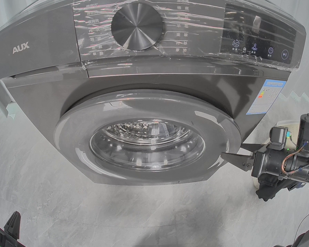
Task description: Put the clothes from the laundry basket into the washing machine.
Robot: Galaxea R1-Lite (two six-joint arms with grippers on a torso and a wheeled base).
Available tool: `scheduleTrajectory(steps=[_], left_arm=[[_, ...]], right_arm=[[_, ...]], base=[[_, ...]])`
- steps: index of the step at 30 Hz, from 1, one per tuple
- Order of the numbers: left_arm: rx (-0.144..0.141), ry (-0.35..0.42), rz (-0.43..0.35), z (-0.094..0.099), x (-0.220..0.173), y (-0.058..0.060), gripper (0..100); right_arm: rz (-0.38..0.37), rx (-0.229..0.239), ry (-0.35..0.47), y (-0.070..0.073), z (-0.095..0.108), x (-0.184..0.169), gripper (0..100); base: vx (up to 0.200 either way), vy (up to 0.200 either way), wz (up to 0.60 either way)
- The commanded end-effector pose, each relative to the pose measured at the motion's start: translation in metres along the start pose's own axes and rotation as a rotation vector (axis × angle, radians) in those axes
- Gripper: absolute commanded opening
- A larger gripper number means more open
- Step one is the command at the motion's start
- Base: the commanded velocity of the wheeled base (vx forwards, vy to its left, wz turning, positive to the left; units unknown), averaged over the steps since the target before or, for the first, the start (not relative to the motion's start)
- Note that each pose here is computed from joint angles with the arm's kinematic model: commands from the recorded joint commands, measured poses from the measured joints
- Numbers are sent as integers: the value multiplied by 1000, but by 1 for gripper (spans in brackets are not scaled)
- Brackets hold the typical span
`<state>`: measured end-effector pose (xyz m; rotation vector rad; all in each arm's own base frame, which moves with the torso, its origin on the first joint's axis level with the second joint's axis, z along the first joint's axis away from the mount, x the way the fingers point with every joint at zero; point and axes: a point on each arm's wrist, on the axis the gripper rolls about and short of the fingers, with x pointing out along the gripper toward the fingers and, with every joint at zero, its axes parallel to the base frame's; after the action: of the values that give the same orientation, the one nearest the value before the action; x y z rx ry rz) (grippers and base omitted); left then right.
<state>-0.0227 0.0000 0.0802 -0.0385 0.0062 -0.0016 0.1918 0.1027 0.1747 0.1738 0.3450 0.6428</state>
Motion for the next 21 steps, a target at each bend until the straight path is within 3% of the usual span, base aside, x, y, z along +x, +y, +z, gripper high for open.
scheduleTrajectory(steps=[1, 9, 16, 21], left_arm=[[-1, 0, 0, -4, 0, 0, 0], [-3, 0, 0, -4, 0, 0, 0], [-1, 0, 0, -4, 0, 0, 0], [0, 0, 0, -4, 0, 0, 0]], right_arm=[[-1, 0, 8, -4, 3, 21, 100], [33, -7, 27, 4, -1, 24, 100], [58, -13, 74, 12, -25, -6, 100], [71, -17, 66, 15, -30, -21, 100]], base=[[0, 0, 0], [0, 0, 0], [0, 0, 0], [0, 0, 0]])
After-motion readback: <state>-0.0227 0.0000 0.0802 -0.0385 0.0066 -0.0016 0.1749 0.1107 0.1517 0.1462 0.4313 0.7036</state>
